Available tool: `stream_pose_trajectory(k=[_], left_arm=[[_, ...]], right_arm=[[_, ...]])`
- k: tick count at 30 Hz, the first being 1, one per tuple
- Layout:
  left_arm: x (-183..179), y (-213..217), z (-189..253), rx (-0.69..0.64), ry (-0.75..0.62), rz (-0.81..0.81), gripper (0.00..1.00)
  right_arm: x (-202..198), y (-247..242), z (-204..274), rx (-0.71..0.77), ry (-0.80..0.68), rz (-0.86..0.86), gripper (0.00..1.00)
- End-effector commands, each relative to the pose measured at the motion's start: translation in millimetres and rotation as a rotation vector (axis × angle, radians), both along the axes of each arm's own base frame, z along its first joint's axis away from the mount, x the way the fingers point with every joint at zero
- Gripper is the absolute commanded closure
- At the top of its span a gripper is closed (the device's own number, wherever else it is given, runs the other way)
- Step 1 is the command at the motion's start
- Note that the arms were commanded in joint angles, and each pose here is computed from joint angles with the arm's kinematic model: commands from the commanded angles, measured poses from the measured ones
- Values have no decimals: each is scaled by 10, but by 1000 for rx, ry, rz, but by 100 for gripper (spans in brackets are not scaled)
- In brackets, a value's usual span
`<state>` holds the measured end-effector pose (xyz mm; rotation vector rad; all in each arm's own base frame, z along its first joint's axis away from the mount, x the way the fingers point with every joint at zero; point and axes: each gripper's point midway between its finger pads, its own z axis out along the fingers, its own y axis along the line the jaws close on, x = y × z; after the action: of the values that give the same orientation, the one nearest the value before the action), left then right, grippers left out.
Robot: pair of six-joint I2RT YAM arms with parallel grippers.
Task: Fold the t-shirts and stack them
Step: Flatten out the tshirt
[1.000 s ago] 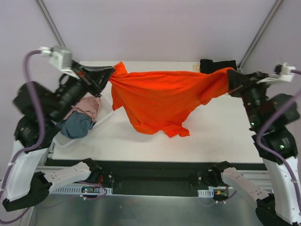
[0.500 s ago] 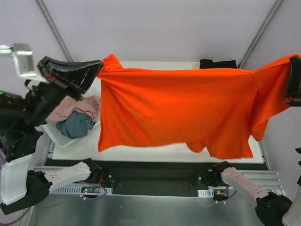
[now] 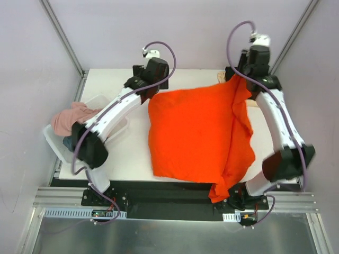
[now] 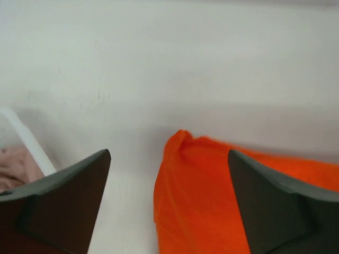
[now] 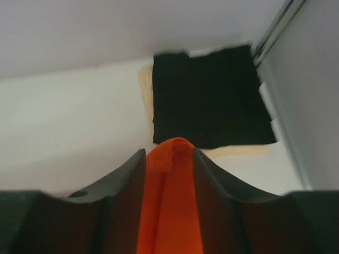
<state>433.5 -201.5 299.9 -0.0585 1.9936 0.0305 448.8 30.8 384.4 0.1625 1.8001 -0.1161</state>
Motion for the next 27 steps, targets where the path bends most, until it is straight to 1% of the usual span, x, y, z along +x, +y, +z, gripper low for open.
stream_pose_trajectory(k=[1, 2, 3, 5, 6, 7, 8, 9, 10, 11, 12, 13, 14, 15, 16, 17, 18, 19, 20, 21, 23, 27], left_arm=[[183, 180, -406, 0, 170, 83, 1], [198, 144, -397, -5, 174, 68, 1], [180, 89, -419, -20, 188, 40, 1], [103, 79, -513, -36, 217, 30, 1], [33, 37, -504, -63, 230, -1, 1], [-19, 24, -541, -79, 246, -9, 1], [-108, 26, -701, -79, 290, -19, 1], [-206, -23, -710, -116, 312, -51, 1], [-285, -46, -773, -129, 338, -69, 1], [-405, -33, -955, -125, 389, -78, 1], [-495, -39, -937, -145, 396, -94, 1], [-601, -89, -997, -176, 431, -120, 1], [-739, -57, -1179, -169, 480, -117, 1], [-838, -75, -1162, -191, 484, -125, 1], [-927, -81, -1212, -199, 503, -131, 1], [-1059, -35, -1383, -187, 546, -122, 1], [-1161, -64, -1353, -207, 542, -129, 1], [-1236, -66, -1395, -210, 553, -131, 1], [-1361, -54, -1519, -206, 586, -135, 1], [-1431, -69, -1509, -228, 583, -138, 1], [-1581, -122, -1700, -244, 620, -167, 1], [-1697, -167, -2051, -273, 696, -157, 1]], right_arm=[[274, 214, -1086, 75, 318, 105, 38], [319, 226, -1067, 83, 337, 99, 18], [286, 225, -1382, 77, 452, 90, 10], [235, 256, -1500, 99, 494, 88, 0], [155, 284, -1576, 115, 513, 101, 1], [91, 297, -1612, 138, 518, 96, 3], [29, 309, -1636, 150, 520, 102, 4], [-95, 322, -1833, 162, 565, 106, 4], [-200, 318, -1755, 176, 546, 108, 4], [-283, 329, -1800, 193, 556, 108, 4], [-377, 355, -1841, 204, 566, 127, 4], [-566, 357, -1957, 236, 594, 115, 3], [-679, 384, -2039, 261, 612, 114, 4], [-759, 420, -2092, 281, 617, 127, 4], [-971, 417, -2274, 296, 658, 124, 3], [-1058, 443, -2348, 297, 671, 129, 4], [-1155, 531, -2415, 330, 694, 160, 4], [-1264, 550, -2508, 332, 719, 163, 4], [-1437, 579, -2663, 329, 763, 168, 3], [-1526, 582, -2750, 341, 787, 155, 3], [-1705, 590, -2958, 349, 846, 148, 4], [-1768, 510, -3216, 340, 919, 80, 4]])
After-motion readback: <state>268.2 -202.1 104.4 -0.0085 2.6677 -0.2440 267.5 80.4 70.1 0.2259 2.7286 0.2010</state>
